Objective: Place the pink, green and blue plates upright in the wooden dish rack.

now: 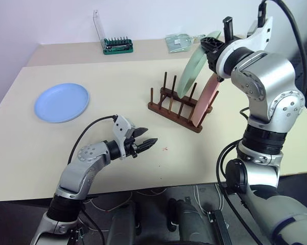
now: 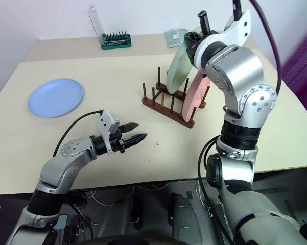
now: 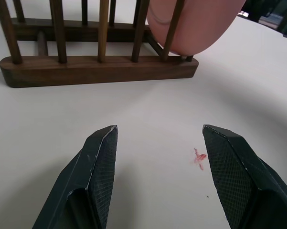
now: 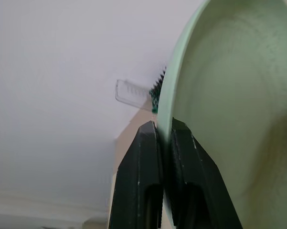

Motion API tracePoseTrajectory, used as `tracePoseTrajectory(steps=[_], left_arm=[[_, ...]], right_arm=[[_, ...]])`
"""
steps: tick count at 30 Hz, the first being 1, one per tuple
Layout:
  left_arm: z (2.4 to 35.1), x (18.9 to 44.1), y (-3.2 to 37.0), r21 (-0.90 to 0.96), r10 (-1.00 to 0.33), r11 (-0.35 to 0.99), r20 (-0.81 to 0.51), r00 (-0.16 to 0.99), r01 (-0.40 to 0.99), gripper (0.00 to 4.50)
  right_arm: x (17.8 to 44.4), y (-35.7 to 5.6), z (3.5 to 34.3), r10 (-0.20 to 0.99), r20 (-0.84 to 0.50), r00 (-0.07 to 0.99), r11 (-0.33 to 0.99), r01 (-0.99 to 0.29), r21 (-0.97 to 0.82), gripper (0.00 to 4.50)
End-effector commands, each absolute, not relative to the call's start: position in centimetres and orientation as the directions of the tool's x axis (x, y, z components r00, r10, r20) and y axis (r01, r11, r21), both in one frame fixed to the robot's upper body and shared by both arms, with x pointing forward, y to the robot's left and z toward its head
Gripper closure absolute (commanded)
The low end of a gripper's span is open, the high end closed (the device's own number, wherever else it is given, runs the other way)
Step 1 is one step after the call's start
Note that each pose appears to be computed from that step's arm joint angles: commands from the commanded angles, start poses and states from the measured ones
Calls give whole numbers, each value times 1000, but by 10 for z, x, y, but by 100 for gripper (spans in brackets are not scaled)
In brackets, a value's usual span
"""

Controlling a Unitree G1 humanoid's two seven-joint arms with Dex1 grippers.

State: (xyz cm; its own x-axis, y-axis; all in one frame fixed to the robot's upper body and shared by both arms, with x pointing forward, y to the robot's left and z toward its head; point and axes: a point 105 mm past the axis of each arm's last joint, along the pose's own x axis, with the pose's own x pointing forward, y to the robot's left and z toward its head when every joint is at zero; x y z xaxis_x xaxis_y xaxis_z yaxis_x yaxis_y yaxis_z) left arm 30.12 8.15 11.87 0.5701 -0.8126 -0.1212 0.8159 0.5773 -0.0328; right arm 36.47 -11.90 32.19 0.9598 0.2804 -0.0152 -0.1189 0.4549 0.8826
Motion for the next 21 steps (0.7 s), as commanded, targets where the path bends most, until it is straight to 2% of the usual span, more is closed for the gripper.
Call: tracePoseTrajectory(steps=[1, 6, 11, 13, 21], left_arm=[[130, 301, 77, 6, -826, 559, -85, 558, 829, 160], [130, 301, 78, 4, -825, 560, -85, 558, 828, 160], [130, 301, 77, 3, -825, 561, -83, 559, 828, 160], [130, 301, 77, 4, -825, 561, -83, 560, 828, 160], [130, 302, 76, 1, -822, 566, -79, 564, 824, 160]], right_arm=[[357, -117, 326, 282, -5, 959, 419, -119, 900, 446], [362, -120, 313, 249, -57, 967, 434, -59, 899, 446], [370, -125, 288, 215, -101, 971, 588, -46, 807, 446], [371, -125, 281, 232, -120, 965, 608, -48, 792, 446], [370, -123, 276, 408, -108, 906, 722, -248, 646, 446]])
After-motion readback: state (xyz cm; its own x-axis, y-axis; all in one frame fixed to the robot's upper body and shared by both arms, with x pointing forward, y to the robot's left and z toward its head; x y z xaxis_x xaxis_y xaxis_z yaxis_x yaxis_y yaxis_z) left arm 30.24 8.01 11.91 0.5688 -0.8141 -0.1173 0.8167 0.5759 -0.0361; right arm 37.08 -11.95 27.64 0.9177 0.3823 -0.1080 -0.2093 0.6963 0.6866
